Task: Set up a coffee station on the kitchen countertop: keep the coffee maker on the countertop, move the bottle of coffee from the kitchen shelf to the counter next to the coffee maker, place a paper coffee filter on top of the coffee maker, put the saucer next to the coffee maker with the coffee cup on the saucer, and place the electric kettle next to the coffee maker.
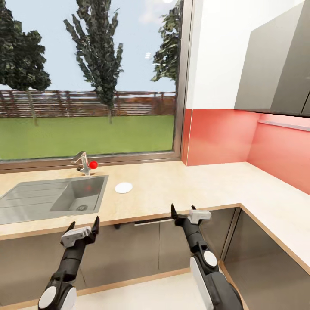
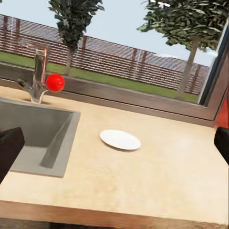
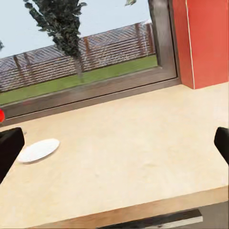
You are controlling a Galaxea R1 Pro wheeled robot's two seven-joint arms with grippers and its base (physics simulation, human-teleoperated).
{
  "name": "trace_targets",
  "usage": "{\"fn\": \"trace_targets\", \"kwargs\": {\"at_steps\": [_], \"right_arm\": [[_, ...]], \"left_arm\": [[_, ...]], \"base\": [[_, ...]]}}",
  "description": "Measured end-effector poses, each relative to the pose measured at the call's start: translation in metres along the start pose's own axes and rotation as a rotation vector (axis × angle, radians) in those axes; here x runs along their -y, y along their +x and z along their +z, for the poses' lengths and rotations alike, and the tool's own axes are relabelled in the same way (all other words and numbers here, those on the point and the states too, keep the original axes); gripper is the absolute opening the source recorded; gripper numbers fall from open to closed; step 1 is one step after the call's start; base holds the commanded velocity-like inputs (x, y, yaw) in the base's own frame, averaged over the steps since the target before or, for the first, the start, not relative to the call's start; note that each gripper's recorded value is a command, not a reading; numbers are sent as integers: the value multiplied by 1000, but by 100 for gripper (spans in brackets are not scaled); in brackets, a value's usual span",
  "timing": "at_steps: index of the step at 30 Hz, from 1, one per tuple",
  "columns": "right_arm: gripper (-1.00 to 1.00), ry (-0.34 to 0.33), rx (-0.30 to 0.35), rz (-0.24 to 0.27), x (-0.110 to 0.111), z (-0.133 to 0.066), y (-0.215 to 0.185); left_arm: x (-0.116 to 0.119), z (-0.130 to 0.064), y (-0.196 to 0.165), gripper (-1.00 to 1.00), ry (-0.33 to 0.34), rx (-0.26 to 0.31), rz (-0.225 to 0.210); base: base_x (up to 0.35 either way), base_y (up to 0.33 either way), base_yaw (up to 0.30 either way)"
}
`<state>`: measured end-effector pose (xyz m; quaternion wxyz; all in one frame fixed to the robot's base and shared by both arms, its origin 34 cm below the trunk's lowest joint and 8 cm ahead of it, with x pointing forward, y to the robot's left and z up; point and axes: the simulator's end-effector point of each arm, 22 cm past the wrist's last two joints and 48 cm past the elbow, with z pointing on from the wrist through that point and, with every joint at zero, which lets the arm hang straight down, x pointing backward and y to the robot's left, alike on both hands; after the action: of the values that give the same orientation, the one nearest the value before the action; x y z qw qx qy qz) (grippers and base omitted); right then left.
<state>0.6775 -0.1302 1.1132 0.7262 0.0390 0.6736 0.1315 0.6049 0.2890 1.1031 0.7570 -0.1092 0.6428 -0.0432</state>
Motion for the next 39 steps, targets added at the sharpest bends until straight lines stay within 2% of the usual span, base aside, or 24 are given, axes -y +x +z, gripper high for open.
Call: {"fn": "trace_targets", "kwargs": {"at_steps": [3, 5, 6, 7, 8, 10, 11, 12, 15, 16, 17, 20, 23, 25, 27, 28, 31, 39], "right_arm": [[100, -15, 29, -10, -6, 23, -24], [100, -27, 19, -20, -11, 44, -37], [100, -37, -6, -30, -15, 60, -44], [100, -50, -68, -49, -21, 88, -52], [100, -56, -89, -58, -25, 99, -61], [100, -61, -134, -68, -28, 109, -64], [100, -65, -190, -78, -31, 118, -66], [100, -66, -205, -81, -31, 120, -67], [100, -70, -278, -94, -35, 126, -69], [100, -72, -312, -100, -36, 127, -70], [100, -78, -421, -99, -40, 127, -64], [100, -108, -488, -39, -50, 123, -59], [100, -147, -515, 31, -62, 119, -57], [100, -158, -532, 53, -66, 117, -53], [100, -156, -592, 70, -64, 112, -30], [100, -156, -599, 72, -64, 111, -27], [100, -158, -610, 68, -65, 110, -22], [100, -200, -631, -4, -86, 103, -11]], "left_arm": [[9, 25, -18, 100, 16, -33, -3], [8, 48, -35, 100, 12, -52, -3], [5, 65, -45, 100, 4, -80, -5], [3, 92, -53, 100, -2, -176, -12], [8, 108, -67, 100, 6, -201, -17], [12, 119, -73, 100, 12, -259, -18], [16, 132, -83, 100, 22, -319, -13], [17, 136, -88, 100, 25, -331, -10], [19, 146, -91, 100, 44, -430, -10], [22, 148, -88, 100, 60, -478, -18], [27, 151, -82, 100, 106, -581, -45], [21, 155, -71, 100, 111, -646, -60], [23, 154, -63, 100, 125, -673, -76], [25, 152, -61, 100, 133, -679, -80], [29, 152, -61, 100, 142, -680, -82], [30, 151, -61, 100, 143, -679, -82], [31, 151, -60, 100, 145, -680, -85], [31, 150, -58, 100, 145, -684, -88]], "base": [[0, 0, 0], [0, 0, 0], [0, 0, 0], [0, 0, 0], [0, 0, 0], [0, 0, 0], [0, 0, 0], [0, 0, 0], [0, 0, 0], [0, 0, 0], [0, 0, 0], [0, 0, 0], [0, 0, 0], [0, 0, 0], [87, 0, 0], [205, 0, 0], [279, 0, 0], [331, 41, 0]]}}
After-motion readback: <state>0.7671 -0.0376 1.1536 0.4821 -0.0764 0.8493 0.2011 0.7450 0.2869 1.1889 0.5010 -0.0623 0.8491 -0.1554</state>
